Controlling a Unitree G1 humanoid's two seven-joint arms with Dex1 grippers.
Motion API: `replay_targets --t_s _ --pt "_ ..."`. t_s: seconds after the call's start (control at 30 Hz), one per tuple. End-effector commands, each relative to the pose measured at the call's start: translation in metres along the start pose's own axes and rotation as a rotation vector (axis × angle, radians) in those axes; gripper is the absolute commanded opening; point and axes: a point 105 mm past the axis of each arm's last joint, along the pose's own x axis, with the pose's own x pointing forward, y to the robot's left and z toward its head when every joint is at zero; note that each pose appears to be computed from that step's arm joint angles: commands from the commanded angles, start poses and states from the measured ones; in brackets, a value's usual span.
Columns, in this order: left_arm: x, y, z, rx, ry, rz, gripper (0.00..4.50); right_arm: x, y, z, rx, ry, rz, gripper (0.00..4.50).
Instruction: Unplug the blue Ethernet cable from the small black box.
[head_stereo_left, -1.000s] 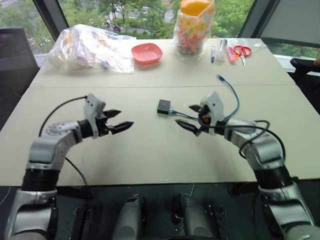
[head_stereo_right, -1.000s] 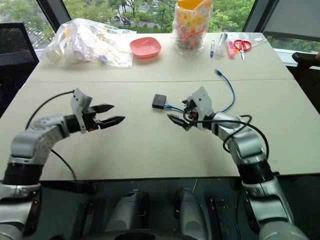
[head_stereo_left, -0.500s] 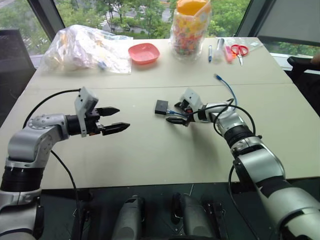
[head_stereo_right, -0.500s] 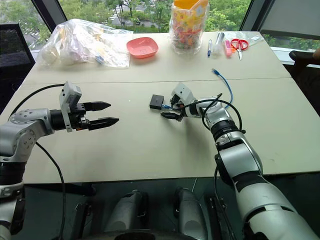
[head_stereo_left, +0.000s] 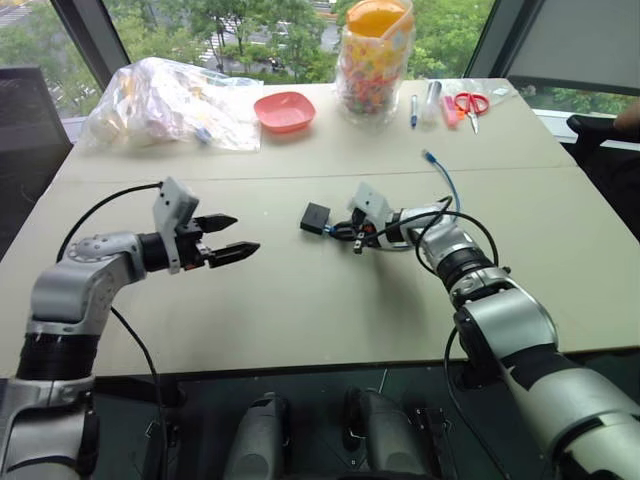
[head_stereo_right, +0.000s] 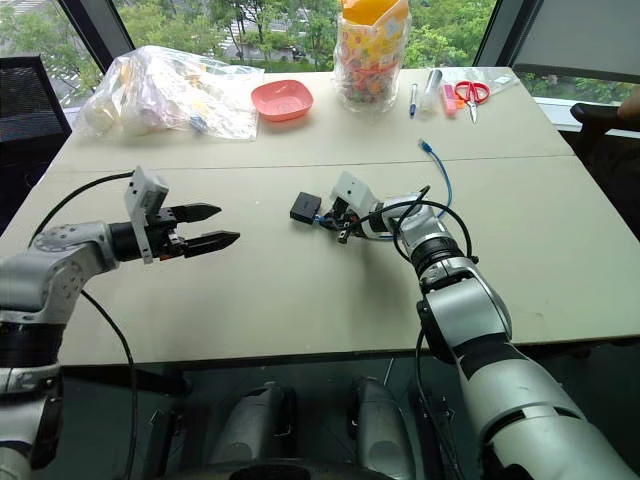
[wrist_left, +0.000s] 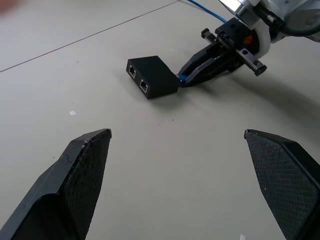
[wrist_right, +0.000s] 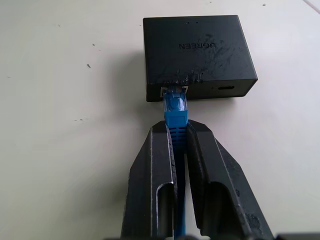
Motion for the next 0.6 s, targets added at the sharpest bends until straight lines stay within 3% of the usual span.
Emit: replay_targets --t_s 0.03,0.13,0.3,0.6 --pt "0.010 0.014 0.016 -0.045 -0.084 -0.046 4.50 -0.015 -0.023 0.027 -0.303 -0.027 -0.159 0.03" --pt "0.021 0.021 0.027 -0.119 -0.142 -0.131 4.50 -0.029 -0.026 0.060 -0.531 -0.130 -0.250 0.03" --pt "0.044 0.024 0.050 -0.191 -0.215 -0.255 4.50 -0.054 0.000 0.095 -0.730 -0.292 -0.289 0.03" --pt "0.073 0.018 0.078 -0.212 -0.270 -0.333 4.50 -0.067 0.026 0.102 -0.785 -0.295 -0.292 0.03"
